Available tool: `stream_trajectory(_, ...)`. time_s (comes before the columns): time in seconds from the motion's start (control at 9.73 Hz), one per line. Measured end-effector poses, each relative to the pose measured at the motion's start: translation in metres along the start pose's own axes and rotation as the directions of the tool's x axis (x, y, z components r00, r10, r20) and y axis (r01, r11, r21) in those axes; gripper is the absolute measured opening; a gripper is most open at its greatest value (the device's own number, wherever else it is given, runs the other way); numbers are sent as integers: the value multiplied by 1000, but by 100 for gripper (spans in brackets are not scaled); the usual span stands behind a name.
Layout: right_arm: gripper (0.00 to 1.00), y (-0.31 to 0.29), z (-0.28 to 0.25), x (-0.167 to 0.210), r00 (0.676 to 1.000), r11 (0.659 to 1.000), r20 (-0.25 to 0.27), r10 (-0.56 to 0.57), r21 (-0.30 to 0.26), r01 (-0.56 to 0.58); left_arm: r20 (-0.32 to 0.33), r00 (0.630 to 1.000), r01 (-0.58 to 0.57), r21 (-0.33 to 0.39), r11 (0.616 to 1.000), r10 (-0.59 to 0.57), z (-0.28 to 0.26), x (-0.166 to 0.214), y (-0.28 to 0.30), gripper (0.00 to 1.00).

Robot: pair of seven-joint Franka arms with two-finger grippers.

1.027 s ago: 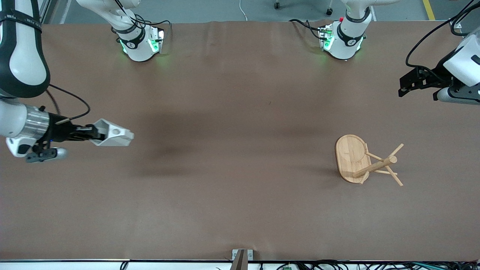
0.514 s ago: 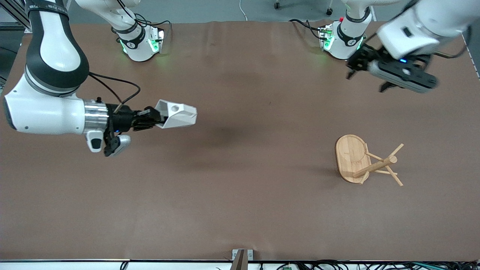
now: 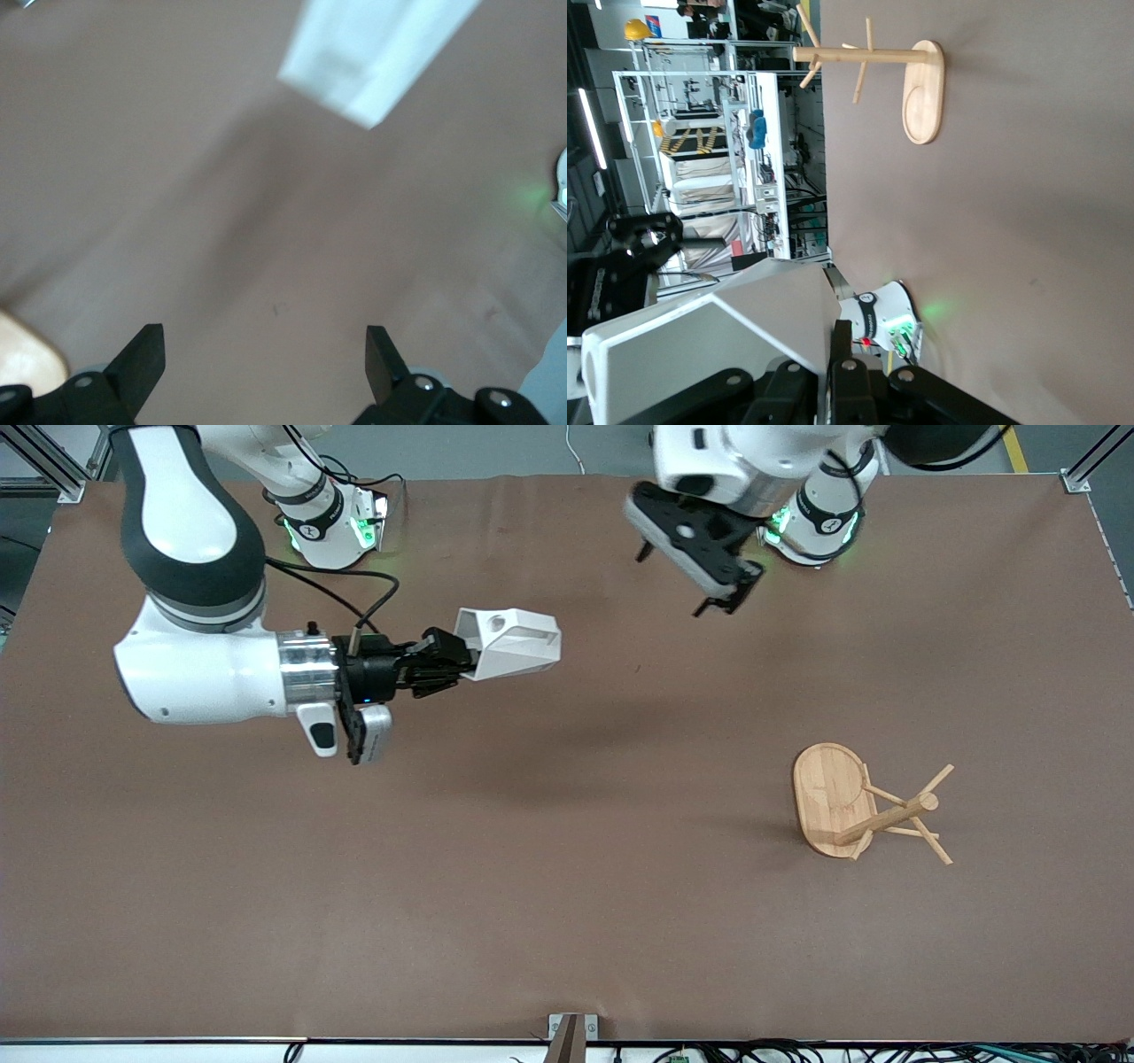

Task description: Hang cup on rack

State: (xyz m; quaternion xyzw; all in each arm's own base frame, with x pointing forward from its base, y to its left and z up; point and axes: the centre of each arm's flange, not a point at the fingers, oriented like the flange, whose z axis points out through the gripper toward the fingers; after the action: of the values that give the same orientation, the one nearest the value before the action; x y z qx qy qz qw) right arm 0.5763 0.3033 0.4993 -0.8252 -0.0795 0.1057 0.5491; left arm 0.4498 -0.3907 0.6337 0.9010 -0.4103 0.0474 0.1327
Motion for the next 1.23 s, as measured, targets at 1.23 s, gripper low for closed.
stream_trajectory(1.23,6,4,32,-5,998,999,52,31,33,-32,-211,938,-285,-25,958,274,17,58,-5,100)
